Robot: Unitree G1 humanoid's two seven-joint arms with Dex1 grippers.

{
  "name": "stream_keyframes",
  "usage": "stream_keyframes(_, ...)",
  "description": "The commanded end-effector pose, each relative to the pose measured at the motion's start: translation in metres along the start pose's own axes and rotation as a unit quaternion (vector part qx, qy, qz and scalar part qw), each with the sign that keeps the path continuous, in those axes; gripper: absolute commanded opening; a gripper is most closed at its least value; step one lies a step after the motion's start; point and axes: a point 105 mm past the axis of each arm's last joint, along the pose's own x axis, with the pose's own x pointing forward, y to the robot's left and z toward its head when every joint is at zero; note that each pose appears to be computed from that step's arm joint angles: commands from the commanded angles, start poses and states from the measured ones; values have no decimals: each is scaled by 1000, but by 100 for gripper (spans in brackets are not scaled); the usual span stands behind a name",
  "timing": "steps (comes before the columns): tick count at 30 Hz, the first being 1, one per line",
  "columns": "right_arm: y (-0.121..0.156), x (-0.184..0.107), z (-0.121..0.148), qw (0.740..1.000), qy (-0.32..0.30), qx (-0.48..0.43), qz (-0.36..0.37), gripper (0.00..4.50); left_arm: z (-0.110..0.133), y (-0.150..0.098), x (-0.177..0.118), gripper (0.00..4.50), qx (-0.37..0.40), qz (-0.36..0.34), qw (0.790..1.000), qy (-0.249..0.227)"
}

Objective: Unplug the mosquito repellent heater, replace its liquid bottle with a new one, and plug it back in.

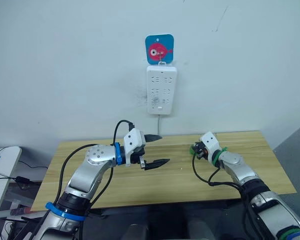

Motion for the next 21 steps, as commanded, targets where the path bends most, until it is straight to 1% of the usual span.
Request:
stream_keyframes(1, -14, 1, 11, 1000, -21, -6, -18, 220, 10, 0, 1, 450, 18, -7, 1000, -10)
stream_keyframes(5, -18, -1, 14, 999, -32, -5, -20, 369, 7, -1, -1, 450, 12, -5, 1000, -8)
stream_keyframes(7, -20, -5, 23, 998, -55, -4, -18, 444, 4, 0, -5, 450, 4, 6, 1000, -6)
stream_keyframes(9, -19, -11, 36, 997, -81, -13, -10, 447, 1, 3, -12, 450, -9, 32, 999, -8)
stream_keyframes(11, -11, -20, 57, 992, -121, -21, 7, 447, -6, 8, -24, 450, -26, 75, 997, -8)
stream_keyframes(12, -1, -26, 71, 989, -143, -34, 29, 447, -14, 13, -35, 450, -36, 117, 992, -7)
stream_keyframes(14, 20, -38, 91, 982, -163, -61, 76, 447, -29, 20, -54, 450, -44, 195, 980, -3)
stream_keyframes(16, 39, -49, 102, 976, -163, -81, 117, 447, -42, 27, -75, 450, -59, 287, 956, -6)
stream_keyframes(18, 57, -56, 114, 971, -166, -75, 154, 447, -59, 27, -95, 450, -74, 368, 927, -3)
stream_keyframes(19, 68, -59, 121, 967, -166, -75, 176, 447, -72, 24, -106, 450, -82, 405, 911, 8)
stream_keyframes(21, 90, -64, 129, 958, -161, -85, 220, 447, -96, 12, -117, 450, -108, 448, 887, 25)
